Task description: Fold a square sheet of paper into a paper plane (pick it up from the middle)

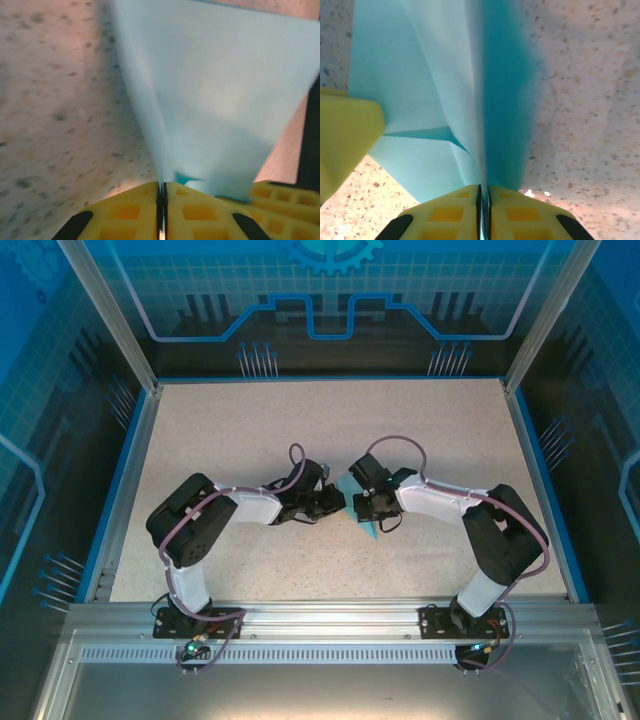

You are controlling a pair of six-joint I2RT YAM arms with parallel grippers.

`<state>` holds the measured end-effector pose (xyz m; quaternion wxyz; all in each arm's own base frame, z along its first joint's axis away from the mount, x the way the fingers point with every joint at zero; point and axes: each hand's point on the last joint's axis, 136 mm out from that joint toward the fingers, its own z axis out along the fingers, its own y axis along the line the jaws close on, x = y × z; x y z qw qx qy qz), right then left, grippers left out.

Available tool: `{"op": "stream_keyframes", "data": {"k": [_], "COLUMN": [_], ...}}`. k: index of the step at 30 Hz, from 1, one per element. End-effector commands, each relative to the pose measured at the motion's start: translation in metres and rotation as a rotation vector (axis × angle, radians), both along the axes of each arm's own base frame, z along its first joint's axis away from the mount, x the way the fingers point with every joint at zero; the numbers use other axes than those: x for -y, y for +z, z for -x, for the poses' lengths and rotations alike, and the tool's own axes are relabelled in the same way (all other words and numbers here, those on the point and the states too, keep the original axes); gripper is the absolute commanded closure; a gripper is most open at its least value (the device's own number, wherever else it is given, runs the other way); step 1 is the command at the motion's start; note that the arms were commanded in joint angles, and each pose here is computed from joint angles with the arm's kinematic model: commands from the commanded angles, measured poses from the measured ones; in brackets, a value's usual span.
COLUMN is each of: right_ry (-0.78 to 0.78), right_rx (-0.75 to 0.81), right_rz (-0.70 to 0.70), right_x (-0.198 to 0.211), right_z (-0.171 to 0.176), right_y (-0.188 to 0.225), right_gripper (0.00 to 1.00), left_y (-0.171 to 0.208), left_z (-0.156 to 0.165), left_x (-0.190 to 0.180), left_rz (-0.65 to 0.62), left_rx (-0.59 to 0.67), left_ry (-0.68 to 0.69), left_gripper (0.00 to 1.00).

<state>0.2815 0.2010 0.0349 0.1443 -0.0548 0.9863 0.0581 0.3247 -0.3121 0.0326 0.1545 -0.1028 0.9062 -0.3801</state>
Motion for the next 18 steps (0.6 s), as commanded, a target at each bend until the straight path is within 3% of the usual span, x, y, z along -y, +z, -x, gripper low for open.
{"op": "stream_keyframes", "data": {"k": [1, 10, 18], "right_ry": [-0.016, -0.01, 0.007], "right_rx": [0.055, 0.057, 0.02], "right_rz": [0.084, 0.186, 0.221], "right_x": [0.007, 0.008, 0.0], "right_z": [-0.006, -0.016, -0.02], "right_y": [0.017, 0.015, 0.001], "right_gripper": [0.89, 0.87, 0.8], "left_y": [0.018, 0.04, 0.039], "left_z": [-0.004, -0.001, 0.003], "left_x": [-0.023, -0.066, -0.07], "left_rz": [-0.054, -0.202, -0.216], "left_rx": [0.043, 0.112, 0.107], "left_ry": [0.066, 0.172, 0.176], "left_gripper": [0.78, 0.64, 0.62]}}
